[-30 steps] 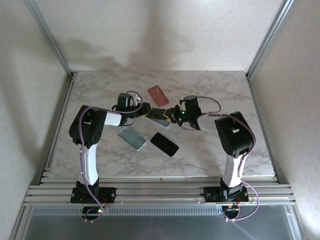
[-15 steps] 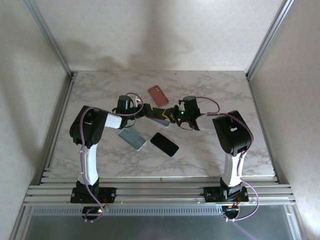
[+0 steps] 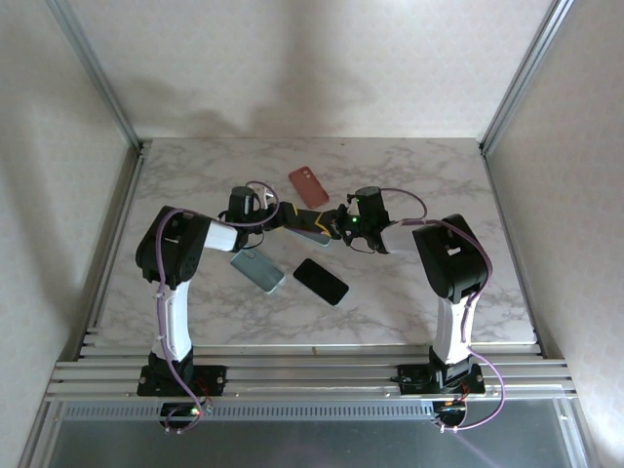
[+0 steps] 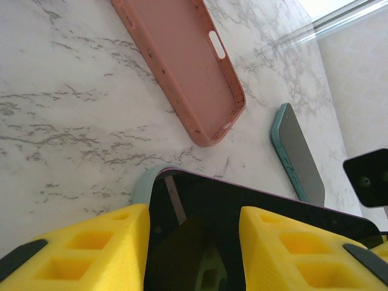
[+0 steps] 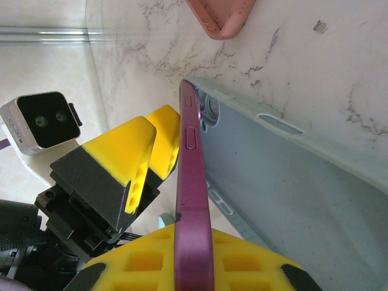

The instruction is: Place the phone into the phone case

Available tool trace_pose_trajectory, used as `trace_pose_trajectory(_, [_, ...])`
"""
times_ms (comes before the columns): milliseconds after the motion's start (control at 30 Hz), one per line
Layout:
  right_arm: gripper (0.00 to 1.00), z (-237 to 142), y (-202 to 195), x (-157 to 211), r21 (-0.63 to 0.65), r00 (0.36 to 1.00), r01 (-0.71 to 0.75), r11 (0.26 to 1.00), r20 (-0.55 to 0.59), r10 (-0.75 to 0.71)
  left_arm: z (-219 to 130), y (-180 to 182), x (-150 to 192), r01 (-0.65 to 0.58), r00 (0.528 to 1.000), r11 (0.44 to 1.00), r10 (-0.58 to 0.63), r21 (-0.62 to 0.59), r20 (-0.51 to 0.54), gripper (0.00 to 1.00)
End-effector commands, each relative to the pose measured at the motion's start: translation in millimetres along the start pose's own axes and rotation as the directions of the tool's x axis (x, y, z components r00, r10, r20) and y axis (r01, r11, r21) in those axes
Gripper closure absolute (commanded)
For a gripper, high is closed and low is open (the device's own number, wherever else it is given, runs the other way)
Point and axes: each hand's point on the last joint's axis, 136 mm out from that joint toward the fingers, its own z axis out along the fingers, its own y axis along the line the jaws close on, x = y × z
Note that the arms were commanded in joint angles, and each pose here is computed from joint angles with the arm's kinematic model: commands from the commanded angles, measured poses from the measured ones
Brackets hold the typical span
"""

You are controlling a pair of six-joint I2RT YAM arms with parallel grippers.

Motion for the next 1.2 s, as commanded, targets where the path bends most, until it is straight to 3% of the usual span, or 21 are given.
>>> trace_pose_trajectory(0, [1.0, 11, -28, 11, 0.094, 0.999, -0.032, 0.995, -0.028, 0.035, 2, -2, 30, 0.058, 0.993, 0.998, -0.058, -0.004, -0.101, 0.58])
trace_pose_trajectory(333, [0.98, 18, -32, 15, 0.114, 0.998, -0.034, 0.993, -0.04, 0.039, 2, 0, 35, 0.061, 0.992, 0.998, -0.062, -0.008, -0.111, 0.58])
trace_pose_trajectory(700, [0.78, 19, -30, 17, 0.147, 0.999, -0.019, 0.989, -0.046, 0.026, 1, -2, 34, 0.058, 0.993, 0.998, -0.057, 0.001, -0.099, 0.58])
trace_pose_trajectory(1167, [0.6, 17, -18, 15, 0.201, 0.998, 0.029, 0.979, -0.059, -0.017, 0, -6, 35, 0.061, 0.994, 0.998, -0.059, 0.022, -0.088, 0.58])
